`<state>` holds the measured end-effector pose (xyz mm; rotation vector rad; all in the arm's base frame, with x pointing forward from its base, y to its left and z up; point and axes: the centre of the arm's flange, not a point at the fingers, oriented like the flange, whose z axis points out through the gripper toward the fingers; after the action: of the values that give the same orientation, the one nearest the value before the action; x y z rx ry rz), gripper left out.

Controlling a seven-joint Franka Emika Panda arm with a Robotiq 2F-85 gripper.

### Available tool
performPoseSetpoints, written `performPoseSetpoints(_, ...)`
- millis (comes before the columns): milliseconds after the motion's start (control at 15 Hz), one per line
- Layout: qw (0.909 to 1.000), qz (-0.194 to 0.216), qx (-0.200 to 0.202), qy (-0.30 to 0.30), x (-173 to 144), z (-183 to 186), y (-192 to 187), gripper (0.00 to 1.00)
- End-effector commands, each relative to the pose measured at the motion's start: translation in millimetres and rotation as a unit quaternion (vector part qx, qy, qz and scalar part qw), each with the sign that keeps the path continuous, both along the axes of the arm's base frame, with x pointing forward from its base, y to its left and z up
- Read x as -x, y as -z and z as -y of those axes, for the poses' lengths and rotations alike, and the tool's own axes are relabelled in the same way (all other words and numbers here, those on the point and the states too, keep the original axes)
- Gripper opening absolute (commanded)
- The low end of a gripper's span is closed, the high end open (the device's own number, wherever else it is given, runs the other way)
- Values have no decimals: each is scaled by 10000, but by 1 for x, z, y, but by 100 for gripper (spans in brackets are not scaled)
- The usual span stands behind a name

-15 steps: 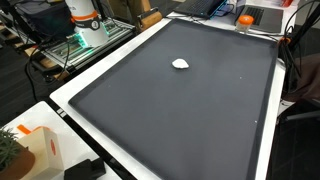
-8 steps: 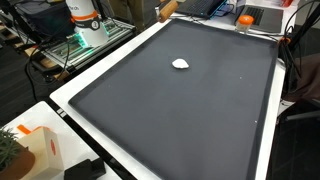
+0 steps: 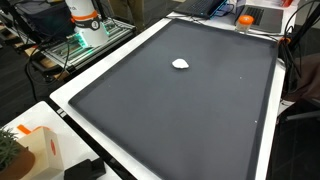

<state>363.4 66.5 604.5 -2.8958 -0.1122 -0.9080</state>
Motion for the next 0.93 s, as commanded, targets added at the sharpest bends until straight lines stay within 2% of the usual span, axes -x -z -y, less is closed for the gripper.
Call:
performPoseSetpoints(0, 9950, 627, -190, 752, 16, 23, -58, 22)
performPoseSetpoints(133, 9894, 972, 82, 1076, 17, 28, -63, 22)
performPoseSetpoints(267, 9835, 1074, 506, 1362, 16, 31, -58, 22)
performPoseSetpoints(333, 9905, 932, 167, 998, 12, 35, -60, 22)
performPoseSetpoints(400, 9896, 945, 231, 1063, 12, 35, -59, 47)
performPoseSetpoints(533, 9899, 883, 247, 1078, 10, 32, -55, 47)
performPoseSetpoints(600, 9900, 869, 262, 1082, 10, 32, -54, 22)
performPoseSetpoints(667, 9800, 722, 449, 1801, 2, 30, -47, 22)
performPoseSetpoints(867, 9659, 588, 592, 2451, -21, 24, -16, 22)
